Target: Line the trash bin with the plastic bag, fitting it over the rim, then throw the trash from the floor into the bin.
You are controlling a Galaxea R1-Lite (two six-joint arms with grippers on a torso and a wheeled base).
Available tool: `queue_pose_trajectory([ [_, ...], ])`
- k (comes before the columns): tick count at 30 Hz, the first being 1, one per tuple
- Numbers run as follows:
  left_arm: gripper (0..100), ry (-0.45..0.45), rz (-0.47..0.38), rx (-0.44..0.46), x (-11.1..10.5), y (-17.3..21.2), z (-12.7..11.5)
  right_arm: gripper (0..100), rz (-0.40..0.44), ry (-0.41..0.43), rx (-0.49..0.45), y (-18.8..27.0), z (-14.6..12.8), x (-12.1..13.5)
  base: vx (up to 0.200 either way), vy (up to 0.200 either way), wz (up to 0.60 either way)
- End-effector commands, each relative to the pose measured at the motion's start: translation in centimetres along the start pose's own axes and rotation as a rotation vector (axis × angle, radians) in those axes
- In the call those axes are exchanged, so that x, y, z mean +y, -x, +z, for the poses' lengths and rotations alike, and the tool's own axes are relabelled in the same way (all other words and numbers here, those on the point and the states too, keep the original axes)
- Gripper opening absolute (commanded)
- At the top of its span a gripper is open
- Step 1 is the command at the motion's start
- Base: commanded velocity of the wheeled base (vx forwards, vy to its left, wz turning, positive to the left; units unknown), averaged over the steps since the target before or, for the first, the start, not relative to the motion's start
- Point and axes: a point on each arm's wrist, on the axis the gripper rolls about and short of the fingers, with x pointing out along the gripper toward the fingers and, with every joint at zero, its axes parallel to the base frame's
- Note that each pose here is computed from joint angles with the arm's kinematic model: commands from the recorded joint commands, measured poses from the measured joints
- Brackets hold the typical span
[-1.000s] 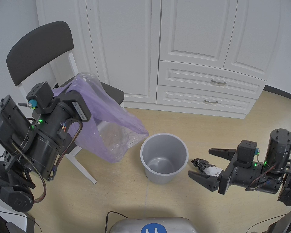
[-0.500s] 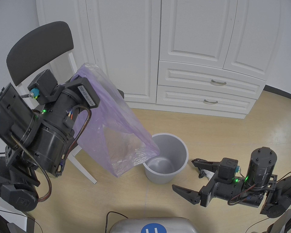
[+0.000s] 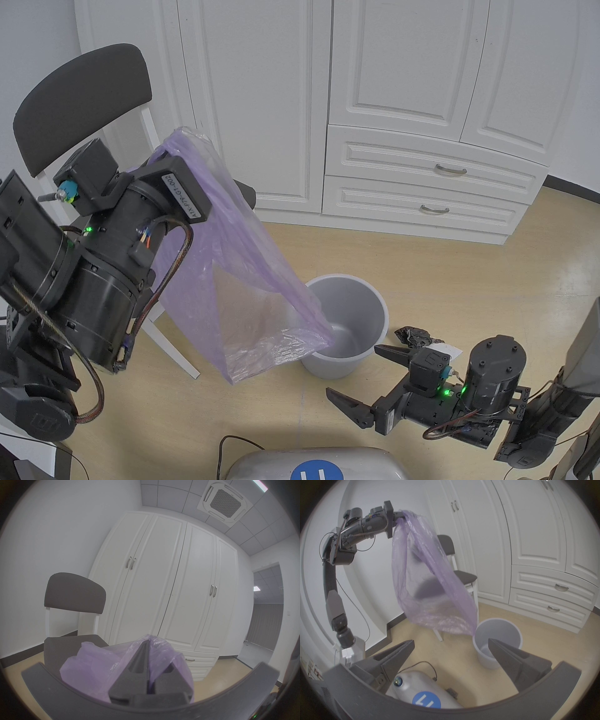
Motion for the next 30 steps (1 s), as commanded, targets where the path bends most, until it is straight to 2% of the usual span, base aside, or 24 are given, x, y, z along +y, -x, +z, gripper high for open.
queue_pose_trajectory([
  [1, 0, 0.02, -0.017, -0.015, -0.2, 0.6, 0.8, 100, -0.037, 0.007, 0.059, -2.6, -3.9, 0.2, 0.0, 0.0, 0.0],
  [5, 0, 0.028, -0.037, -0.011, -0.5, 1.0, 0.9, 100, -0.06, 0.012, 0.12, -3.6, -5.8, 0.5, 0.0, 0.0, 0.0],
  [15, 0, 0.029, -0.039, -0.012, -0.6, 1.0, 1.0, 100, -0.055, -0.049, 0.098, -4.4, -5.7, 0.8, 0.0, 0.0, 0.0],
  [20, 0, 0.028, -0.039, -0.009, -0.7, 1.0, 0.9, 100, -0.054, -0.13, 0.02, -5.1, -4.1, 1.0, 0.0, 0.0, 0.0],
  [26, 0, 0.025, -0.039, -0.005, -0.7, 0.9, 0.7, 100, -0.057, -0.18, -0.036, -5.7, -3.0, 1.0, 0.0, 0.0, 0.0],
  [30, 0, 0.031, -0.051, -0.008, -0.9, 1.2, 1.0, 100, -0.09, -0.22, -0.103, -6.4, -1.7, 1.0, 0.0, 0.0, 0.0],
])
